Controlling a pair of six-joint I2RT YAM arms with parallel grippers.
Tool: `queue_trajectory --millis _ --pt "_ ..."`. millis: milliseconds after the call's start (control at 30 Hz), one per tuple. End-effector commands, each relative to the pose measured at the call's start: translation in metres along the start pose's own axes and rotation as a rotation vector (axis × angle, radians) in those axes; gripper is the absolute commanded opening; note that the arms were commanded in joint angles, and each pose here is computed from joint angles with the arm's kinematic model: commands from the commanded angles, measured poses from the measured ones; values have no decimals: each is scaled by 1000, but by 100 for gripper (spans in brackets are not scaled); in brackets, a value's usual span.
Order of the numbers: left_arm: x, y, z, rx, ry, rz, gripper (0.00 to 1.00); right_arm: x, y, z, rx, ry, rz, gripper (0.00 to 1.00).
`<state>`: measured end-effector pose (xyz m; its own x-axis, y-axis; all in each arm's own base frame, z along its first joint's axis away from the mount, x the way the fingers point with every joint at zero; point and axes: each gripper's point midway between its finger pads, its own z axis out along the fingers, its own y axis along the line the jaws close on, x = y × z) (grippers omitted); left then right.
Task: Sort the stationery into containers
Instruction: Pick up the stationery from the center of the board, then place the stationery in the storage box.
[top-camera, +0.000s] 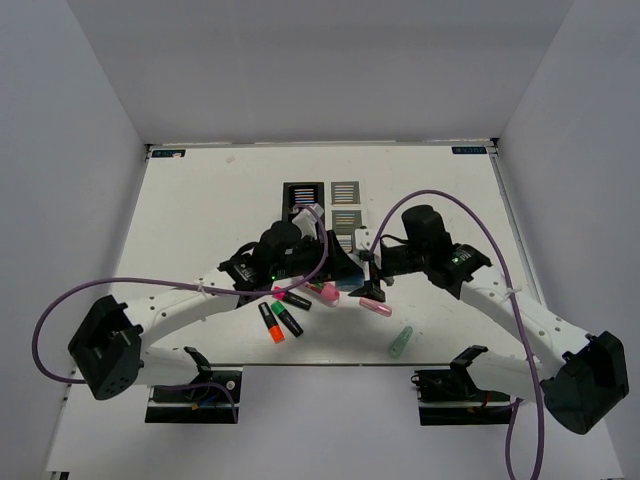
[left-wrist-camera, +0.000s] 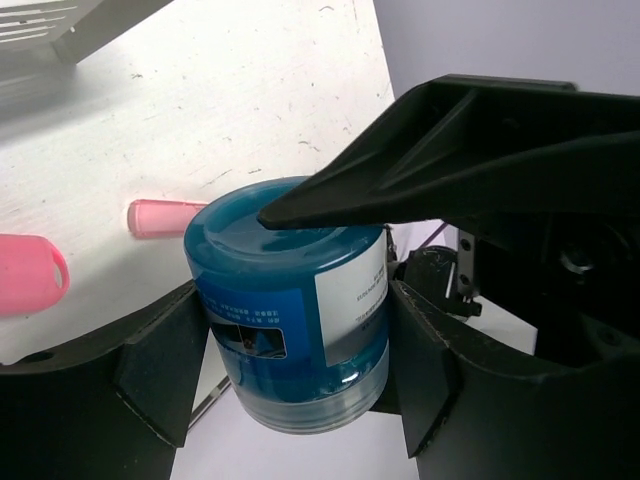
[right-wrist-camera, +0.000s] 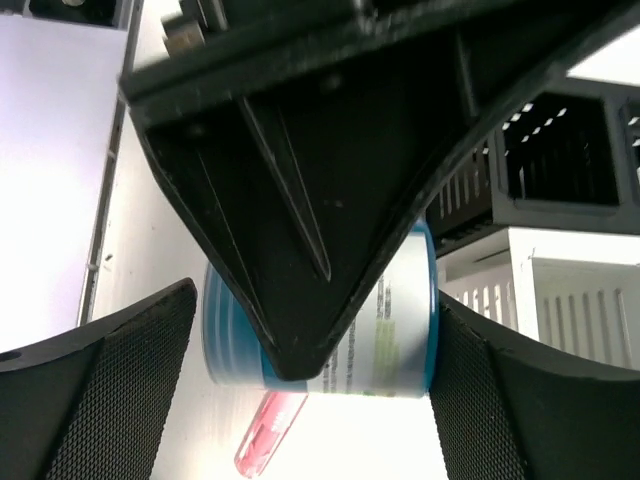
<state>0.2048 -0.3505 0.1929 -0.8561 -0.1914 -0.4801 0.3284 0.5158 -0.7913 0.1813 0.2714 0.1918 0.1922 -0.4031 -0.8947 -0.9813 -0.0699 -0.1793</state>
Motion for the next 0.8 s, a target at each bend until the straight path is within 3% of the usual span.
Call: queue_trajectory --millis 0,200,267,300,367,400,433,467,500,567,633,767 --pt "-30 -33 -12 63 -92 54 0 -28 0 -4 7 -82 -37 90" --pt "-66 -42 -42 -3 -144 128 0 -20 -14 -17 104 17 -36 90" --pt "-92 -37 -55 -77 -201 204 0 -14 -19 -25 160 64 -24 90" --pt "-115 -58 -65 -73 -253 244 0 -4 -21 -30 192 109 -7 90" --pt "-134 -26 -77 -249 -279 350 0 8 -29 -41 278 169 5 90" --pt "-161 -21 -86 -329 -359 403 0 22 -34 -46 327 220 21 81" --pt "-169 -22 -86 -336 -387 432 0 28 -38 -52 369 251 12 81" --pt "-185 -12 -92 -395 -436 473 0 38 -35 -53 373 279 12 3" --pt "-193 -1 -90 -439 -449 507 0 42 -46 -63 459 314 1 0" --pt "-221 9 -93 -489 -523 518 0 63 -40 -64 475 353 38 0" --pt "-225 21 -76 -494 -477 518 0 79 -42 -67 515 393 29 0" --pt "-240 42 -60 -490 -467 491 0 96 -42 -65 533 422 52 45"
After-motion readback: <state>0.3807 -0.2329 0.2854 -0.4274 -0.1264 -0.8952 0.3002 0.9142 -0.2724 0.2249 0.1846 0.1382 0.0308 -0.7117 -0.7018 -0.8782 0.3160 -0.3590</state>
